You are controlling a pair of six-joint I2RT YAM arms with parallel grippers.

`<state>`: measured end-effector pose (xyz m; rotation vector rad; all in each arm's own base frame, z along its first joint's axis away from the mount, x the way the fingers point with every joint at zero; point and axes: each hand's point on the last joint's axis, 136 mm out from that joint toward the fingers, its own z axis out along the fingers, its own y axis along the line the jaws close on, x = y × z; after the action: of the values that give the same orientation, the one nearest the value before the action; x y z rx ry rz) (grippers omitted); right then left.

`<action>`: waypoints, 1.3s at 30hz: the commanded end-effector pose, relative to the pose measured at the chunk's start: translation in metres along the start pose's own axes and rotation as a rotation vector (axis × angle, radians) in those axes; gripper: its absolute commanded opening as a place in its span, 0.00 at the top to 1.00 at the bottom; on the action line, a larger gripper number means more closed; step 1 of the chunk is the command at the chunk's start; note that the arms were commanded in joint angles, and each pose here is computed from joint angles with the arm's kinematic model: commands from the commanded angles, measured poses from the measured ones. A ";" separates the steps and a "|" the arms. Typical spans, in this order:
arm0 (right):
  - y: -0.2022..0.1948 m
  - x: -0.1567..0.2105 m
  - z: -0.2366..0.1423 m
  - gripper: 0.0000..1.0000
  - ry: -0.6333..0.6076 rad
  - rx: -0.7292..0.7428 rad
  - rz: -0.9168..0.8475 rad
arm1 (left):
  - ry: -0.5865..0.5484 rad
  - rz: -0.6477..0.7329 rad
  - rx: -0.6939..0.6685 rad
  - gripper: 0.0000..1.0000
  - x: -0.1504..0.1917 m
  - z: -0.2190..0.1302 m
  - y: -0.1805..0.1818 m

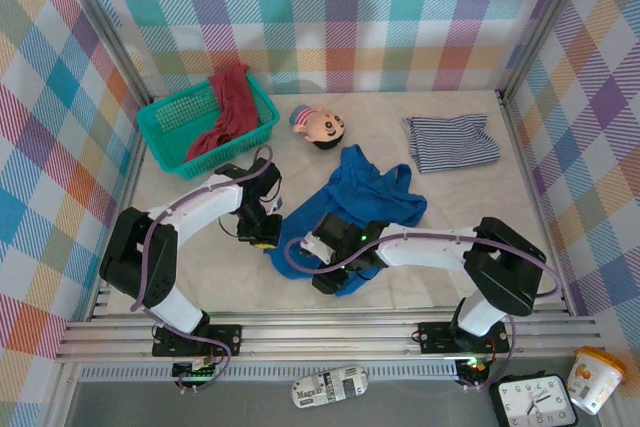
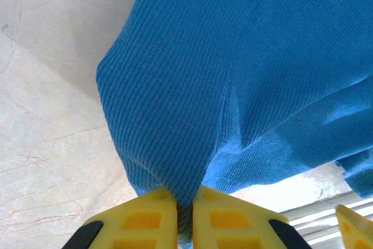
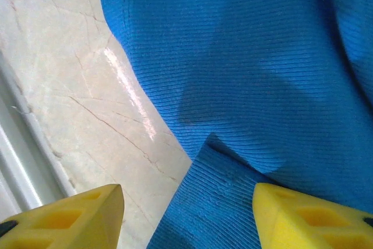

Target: Fold and stack the tank tops

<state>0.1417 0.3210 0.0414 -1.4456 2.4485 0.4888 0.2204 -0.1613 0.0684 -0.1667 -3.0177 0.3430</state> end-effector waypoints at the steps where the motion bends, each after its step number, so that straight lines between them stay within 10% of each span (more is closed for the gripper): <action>1: -0.009 -0.005 0.003 0.41 0.018 0.085 -0.039 | 0.016 -0.038 0.034 0.88 0.004 -0.010 -0.003; 16: -0.050 0.026 -0.027 0.88 0.075 0.327 0.095 | -0.006 -0.087 -0.001 0.90 -0.004 -0.013 0.015; 39: -0.107 0.036 -0.097 0.88 -0.033 0.365 0.294 | -0.026 -0.230 0.098 0.93 -0.010 -0.009 0.035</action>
<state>0.2108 0.1928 0.1059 -0.8523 2.5669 0.0615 0.2429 -0.1237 0.0682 0.1456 -3.0278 0.4040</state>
